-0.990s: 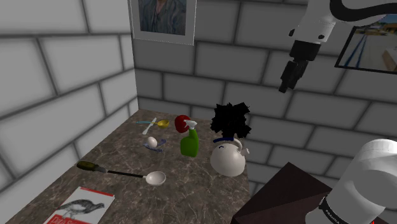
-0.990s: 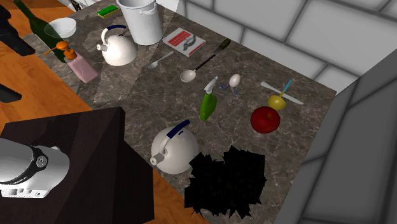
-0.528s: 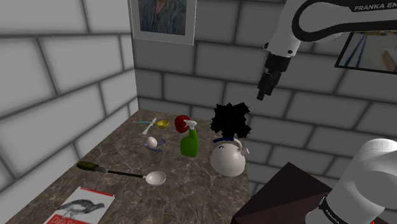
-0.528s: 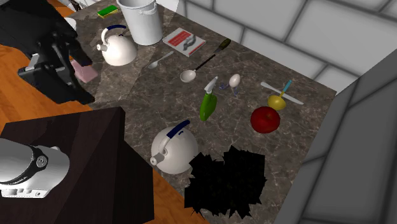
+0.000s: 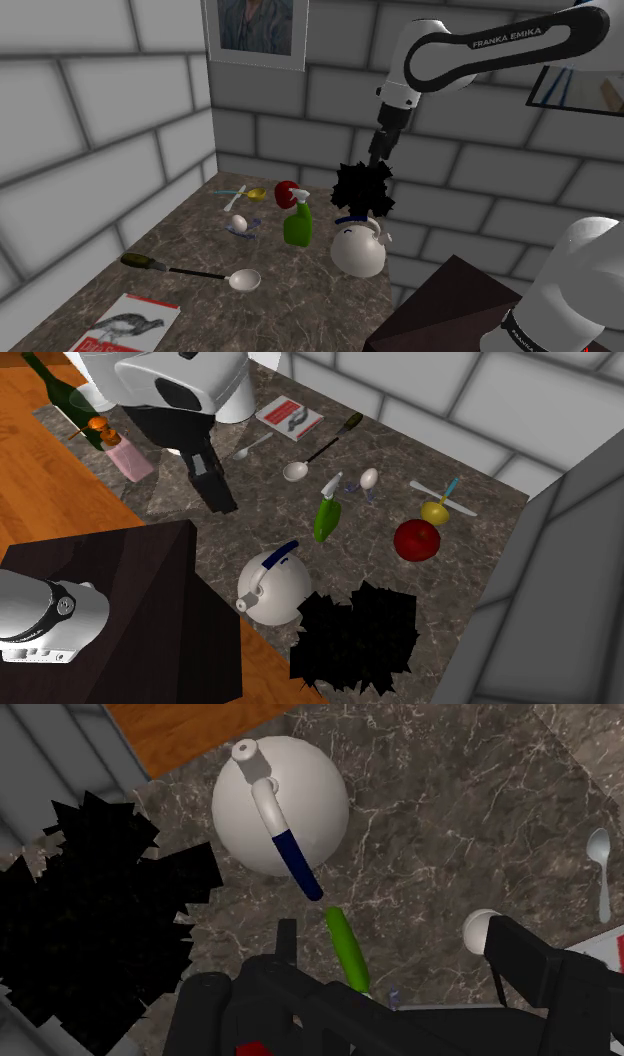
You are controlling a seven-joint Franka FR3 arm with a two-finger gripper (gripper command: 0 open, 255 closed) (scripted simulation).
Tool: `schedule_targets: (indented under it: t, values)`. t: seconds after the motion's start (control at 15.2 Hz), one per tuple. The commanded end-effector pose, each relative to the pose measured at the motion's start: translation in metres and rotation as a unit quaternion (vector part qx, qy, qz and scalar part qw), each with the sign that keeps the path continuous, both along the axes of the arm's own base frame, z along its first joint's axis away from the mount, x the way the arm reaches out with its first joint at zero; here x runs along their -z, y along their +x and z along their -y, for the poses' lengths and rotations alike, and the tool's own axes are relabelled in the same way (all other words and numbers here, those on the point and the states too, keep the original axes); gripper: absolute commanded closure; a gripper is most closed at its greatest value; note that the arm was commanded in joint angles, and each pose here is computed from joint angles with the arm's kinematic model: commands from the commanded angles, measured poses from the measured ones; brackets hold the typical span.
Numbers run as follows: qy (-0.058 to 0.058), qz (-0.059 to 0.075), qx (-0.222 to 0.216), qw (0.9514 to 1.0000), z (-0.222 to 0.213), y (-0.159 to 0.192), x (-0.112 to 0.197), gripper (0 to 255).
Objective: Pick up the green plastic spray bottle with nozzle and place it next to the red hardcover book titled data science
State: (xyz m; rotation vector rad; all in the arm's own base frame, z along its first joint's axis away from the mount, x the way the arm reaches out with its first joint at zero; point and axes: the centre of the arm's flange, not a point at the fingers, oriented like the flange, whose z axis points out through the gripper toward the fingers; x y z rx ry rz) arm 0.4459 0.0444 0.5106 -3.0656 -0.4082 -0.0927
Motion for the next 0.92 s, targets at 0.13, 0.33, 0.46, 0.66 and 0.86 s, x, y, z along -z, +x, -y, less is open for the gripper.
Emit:
schedule_targets:
  t: [0.13, 0.33, 0.46, 0.66, 0.86]
  values:
    - [0.002, 0.000, -0.025, 0.9997, -0.014, 0.044, 0.034, 0]
    - [0.003, 0.000, -0.044, 0.9990, -0.027, 0.073, 0.058, 0]
    - [0.004, 0.000, -0.056, 0.9984, -0.036, 0.093, 0.073, 0]
    - [0.005, 0.000, -0.075, 0.9972, -0.051, 0.122, 0.096, 0]
    - [0.007, 0.000, -0.093, 0.9956, -0.066, 0.150, 0.119, 0]
